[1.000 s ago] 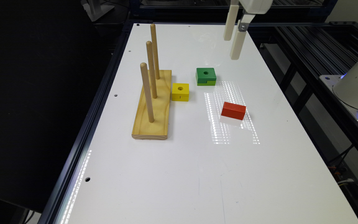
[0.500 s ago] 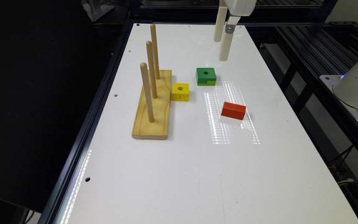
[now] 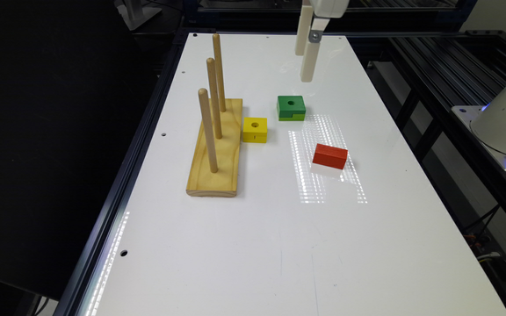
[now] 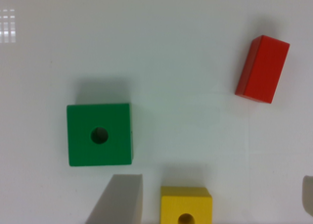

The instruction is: Pick up yellow block.

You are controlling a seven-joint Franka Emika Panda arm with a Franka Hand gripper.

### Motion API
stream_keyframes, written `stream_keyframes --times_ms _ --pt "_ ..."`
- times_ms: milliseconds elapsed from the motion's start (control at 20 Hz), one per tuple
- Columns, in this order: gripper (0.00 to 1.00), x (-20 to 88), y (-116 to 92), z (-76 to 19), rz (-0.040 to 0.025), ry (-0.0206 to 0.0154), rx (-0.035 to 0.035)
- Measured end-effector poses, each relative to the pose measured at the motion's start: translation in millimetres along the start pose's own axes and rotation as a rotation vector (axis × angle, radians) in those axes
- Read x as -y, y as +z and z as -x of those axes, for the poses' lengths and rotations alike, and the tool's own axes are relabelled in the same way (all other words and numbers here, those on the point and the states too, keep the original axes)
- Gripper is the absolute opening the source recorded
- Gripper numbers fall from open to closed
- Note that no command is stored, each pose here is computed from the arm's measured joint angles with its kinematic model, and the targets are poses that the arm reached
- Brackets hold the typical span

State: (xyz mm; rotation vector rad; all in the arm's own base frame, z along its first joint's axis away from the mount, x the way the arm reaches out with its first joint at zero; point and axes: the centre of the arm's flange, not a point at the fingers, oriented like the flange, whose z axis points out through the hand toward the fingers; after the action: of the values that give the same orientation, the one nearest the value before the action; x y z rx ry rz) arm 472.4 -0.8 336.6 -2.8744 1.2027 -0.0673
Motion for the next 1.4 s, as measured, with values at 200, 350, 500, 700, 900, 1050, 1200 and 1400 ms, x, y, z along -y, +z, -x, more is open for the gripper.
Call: stream_keyframes --times_ms 200,350,500,700,900,1050,1200,1400 --pt "1.00 8.8 3 -10.7 -0.0010 0.0018 -0.0005" --pt "1.00 14.4 6 -16.6 0.0005 0.0021 0.0015" --pt "1.00 17.2 7 -21.5 0.0002 0.0036 0.0008" --pt "1.00 17.9 8 -24.6 -0.0004 0.0050 -0.0003" --pt "1.00 15.0 7 -28.2 -0.0006 0.0072 -0.0020" --pt "1.00 13.1 7 -30.3 -0.0008 0.0084 -0.0027" --pt "1.00 12.6 7 -30.9 -0.0009 0.0093 -0.0030" --pt "1.00 12.5 7 -31.0 -0.0010 0.0095 -0.0031"
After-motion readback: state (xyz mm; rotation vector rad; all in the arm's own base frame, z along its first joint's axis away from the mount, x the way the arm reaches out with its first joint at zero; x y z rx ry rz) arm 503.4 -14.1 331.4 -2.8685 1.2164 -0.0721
